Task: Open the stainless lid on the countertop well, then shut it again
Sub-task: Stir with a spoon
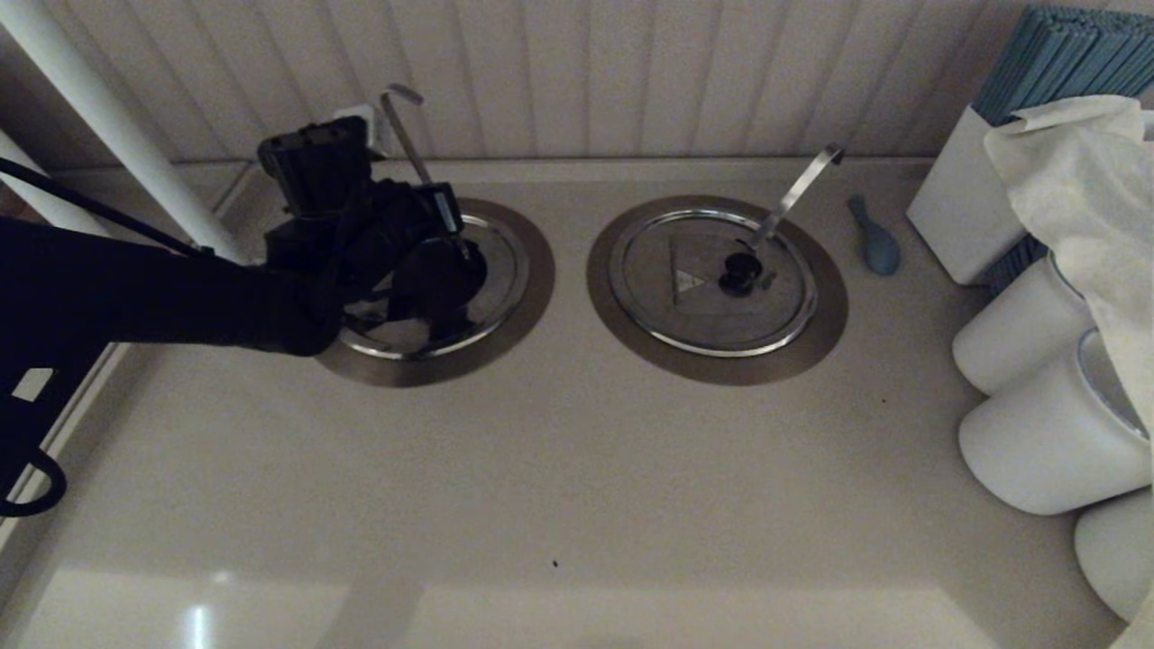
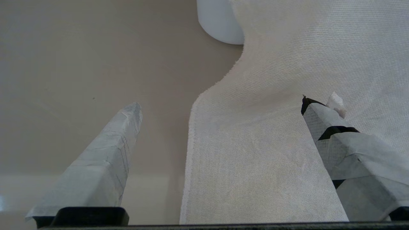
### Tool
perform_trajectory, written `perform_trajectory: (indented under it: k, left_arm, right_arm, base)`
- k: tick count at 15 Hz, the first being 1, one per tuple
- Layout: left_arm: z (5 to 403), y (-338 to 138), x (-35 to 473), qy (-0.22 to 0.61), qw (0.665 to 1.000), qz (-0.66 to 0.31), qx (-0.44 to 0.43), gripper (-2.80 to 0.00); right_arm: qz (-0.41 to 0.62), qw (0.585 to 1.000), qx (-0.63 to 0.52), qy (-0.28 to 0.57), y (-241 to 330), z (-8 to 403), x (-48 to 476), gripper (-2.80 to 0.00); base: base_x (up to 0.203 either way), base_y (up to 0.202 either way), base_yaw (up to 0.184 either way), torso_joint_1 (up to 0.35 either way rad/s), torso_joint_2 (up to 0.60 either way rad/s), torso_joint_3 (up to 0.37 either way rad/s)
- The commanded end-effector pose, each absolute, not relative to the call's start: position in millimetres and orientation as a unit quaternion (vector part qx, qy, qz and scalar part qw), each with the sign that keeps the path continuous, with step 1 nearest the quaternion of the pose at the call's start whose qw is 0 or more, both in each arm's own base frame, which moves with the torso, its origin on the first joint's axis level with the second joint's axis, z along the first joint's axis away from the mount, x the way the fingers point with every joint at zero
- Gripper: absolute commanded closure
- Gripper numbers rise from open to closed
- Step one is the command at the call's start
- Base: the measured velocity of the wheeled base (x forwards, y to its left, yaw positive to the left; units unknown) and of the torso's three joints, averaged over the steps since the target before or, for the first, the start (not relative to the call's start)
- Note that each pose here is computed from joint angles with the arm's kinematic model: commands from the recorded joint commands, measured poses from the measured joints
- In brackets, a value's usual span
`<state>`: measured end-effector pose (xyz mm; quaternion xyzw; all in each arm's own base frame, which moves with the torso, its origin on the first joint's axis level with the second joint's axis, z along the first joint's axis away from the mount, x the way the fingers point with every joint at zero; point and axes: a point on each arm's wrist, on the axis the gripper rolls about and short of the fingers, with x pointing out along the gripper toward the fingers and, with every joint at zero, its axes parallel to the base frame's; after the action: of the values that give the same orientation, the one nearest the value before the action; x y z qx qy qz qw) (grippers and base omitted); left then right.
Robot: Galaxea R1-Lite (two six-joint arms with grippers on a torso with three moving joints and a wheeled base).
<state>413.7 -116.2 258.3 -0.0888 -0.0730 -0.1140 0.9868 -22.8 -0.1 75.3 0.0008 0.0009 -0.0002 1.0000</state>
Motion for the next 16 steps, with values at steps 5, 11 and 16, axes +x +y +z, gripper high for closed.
perform_trajectory:
  k: [5,11,16]
  left_arm:
    - [272.1,-104.8,388.0,-0.037,0.978,-0.176,-0.110,0.00]
    - [248.8,-82.9,385.3,0.016,0.982,-0.189,-0.017,0.00]
    - [246.6,-59.2,383.0,0.051,0.982,-0.182,0.024,0.00]
  right_arm:
    - [0.000,1.000,0.001,0.002,-0.1,75.4,-22.7,-2.80]
    - [0.000,1.000,0.002,0.002,-0.1,75.4,-22.7,-2.80]
    - [0.000,1.000,0.001,0.002,-0.1,75.4,-22.7,-2.80]
  base:
    - [0.000,0.000,0.000,0.000,0.00,0.000]
    - [0.000,0.000,0.000,0.000,0.00,0.000]
    - [0.000,0.000,0.000,0.000,0.00,0.000]
